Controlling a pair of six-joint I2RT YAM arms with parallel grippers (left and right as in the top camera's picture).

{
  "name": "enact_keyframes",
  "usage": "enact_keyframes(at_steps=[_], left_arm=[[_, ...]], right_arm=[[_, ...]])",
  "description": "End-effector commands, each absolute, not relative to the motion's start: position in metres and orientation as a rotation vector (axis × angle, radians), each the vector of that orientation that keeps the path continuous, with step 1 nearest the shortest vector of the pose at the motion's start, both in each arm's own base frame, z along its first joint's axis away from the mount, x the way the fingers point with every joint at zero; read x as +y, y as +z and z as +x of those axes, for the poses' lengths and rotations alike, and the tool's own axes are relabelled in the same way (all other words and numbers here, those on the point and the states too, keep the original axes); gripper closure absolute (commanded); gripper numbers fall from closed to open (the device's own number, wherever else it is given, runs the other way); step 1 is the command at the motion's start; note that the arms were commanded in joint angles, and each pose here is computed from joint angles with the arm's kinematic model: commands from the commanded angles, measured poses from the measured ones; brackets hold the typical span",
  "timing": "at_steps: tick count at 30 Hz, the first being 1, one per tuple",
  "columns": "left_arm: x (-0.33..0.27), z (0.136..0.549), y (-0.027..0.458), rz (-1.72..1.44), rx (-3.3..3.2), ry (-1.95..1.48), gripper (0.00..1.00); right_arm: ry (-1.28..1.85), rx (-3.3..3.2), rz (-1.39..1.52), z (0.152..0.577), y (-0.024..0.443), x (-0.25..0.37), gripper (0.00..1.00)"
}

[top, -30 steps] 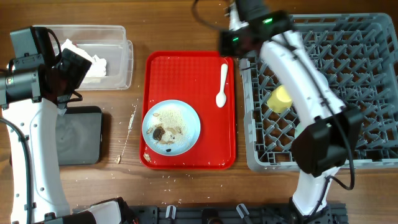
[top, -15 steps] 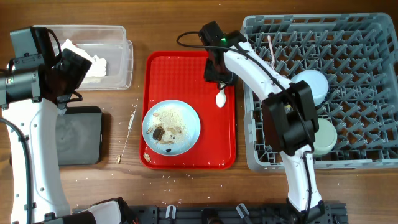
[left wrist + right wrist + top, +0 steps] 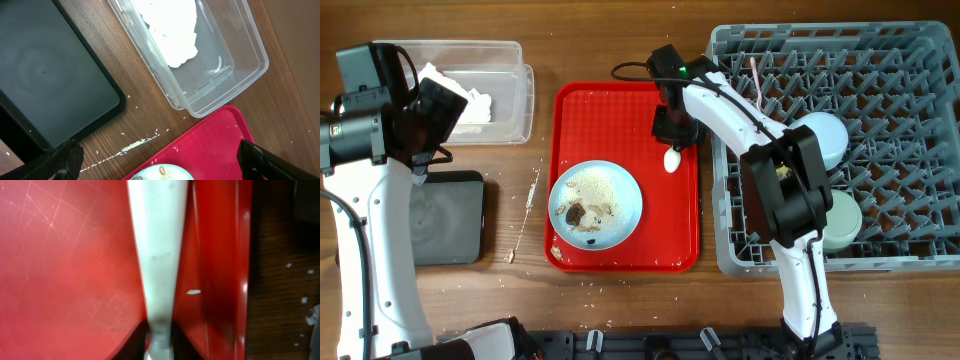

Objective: Sort waste into correct bins and load items into the dishwasher rack
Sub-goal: 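Carry the spoon to the rack and insert it beside the fork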

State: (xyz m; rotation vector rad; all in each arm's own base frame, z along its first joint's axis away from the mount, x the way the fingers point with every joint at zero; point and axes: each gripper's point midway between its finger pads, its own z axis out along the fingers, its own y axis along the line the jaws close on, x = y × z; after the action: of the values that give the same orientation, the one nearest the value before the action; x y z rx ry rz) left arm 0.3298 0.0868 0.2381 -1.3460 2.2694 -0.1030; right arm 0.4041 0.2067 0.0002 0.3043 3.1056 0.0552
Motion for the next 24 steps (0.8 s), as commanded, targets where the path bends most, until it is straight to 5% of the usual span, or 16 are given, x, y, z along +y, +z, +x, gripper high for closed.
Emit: enact_keyframes(at_steps=[1, 9, 15, 24], left_arm=[[0.091, 0.329, 0.236, -1.354, 2.268, -0.081, 0.0], [0.091, 0.329, 0.236, -1.354, 2.268, -0.082, 0.0], [0.09, 0.329, 0.236, -1.354, 2.268, -0.081, 0.0], [0.09, 0.329, 0.236, -1.354, 2.268, -0.081, 0.0]], right_arm=[[0.084, 3.157, 0.298, 0.393, -0.009, 0.209, 0.92], [0.301, 2.824, 0.194, 0.441, 0.128, 0.185, 0.94], [0.259, 2.485, 0.05, 0.479, 0.235, 0.1, 0.93], [0.109, 2.535, -0.1, 0.506, 0.189, 0.045, 0.92]])
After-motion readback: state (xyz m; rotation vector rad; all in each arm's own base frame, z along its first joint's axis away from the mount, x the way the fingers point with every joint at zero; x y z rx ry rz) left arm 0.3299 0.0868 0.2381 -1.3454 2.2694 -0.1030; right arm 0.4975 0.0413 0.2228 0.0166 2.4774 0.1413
